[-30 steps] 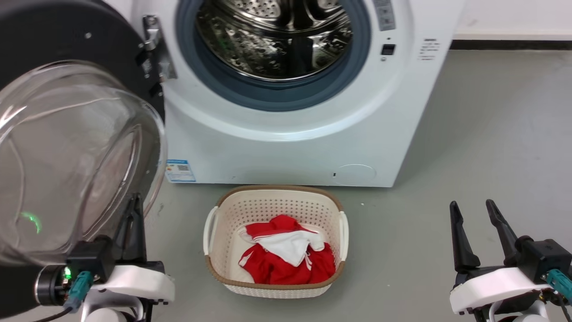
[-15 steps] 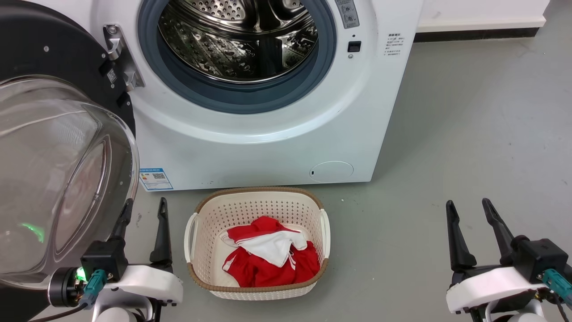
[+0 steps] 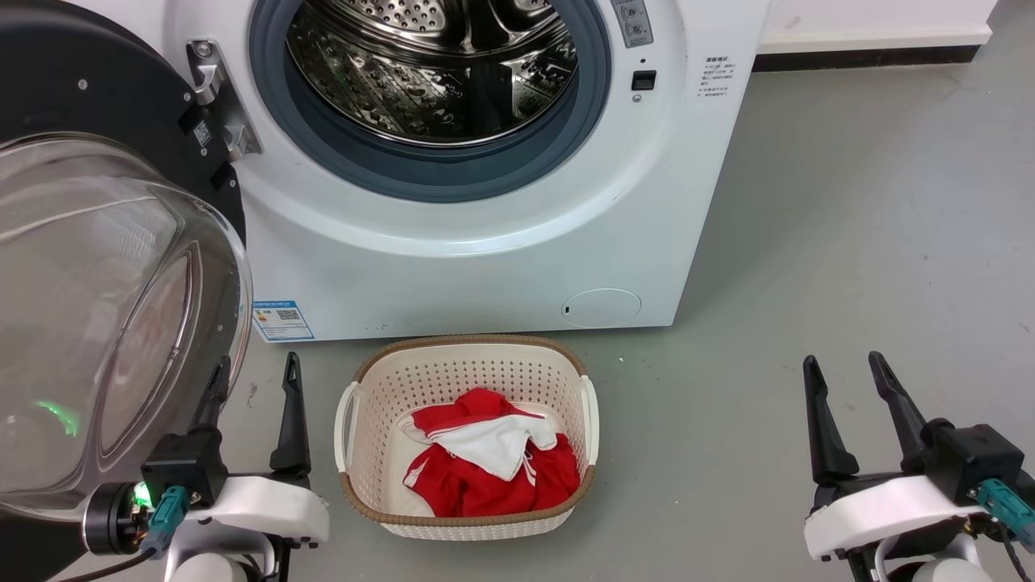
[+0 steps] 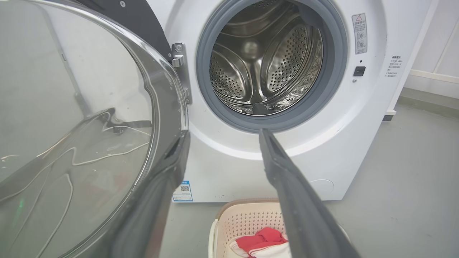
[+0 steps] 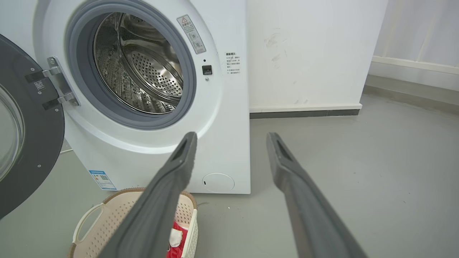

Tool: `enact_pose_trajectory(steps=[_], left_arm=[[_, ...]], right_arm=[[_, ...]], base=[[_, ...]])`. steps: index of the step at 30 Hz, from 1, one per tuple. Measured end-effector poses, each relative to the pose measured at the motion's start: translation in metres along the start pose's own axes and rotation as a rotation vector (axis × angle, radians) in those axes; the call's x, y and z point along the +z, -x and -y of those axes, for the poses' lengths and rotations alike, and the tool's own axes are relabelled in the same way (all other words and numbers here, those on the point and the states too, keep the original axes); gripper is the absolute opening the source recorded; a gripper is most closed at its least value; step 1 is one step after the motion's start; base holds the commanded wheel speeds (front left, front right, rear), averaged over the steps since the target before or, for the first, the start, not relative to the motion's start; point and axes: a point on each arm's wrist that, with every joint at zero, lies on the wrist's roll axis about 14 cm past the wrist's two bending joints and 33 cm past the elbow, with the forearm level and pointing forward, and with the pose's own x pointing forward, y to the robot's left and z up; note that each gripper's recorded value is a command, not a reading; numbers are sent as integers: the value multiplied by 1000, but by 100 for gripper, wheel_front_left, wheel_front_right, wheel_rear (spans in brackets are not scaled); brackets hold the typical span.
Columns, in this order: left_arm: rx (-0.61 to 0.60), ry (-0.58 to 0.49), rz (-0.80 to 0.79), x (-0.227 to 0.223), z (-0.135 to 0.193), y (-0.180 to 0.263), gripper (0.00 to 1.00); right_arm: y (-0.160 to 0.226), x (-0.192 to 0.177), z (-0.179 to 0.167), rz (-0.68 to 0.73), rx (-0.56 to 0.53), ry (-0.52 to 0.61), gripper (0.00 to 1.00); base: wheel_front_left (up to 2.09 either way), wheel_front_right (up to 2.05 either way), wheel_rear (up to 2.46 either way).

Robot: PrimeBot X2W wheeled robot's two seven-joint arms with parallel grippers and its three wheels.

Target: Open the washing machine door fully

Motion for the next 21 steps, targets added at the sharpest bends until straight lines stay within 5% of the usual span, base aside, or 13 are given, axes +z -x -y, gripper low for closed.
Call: enact_pose_trajectory(steps=[21], left_arm=[[-4, -5, 13, 2, 1, -2, 100]], right_arm=[[-2, -4, 3, -2, -9, -4, 100]], base=[[0, 0, 0]])
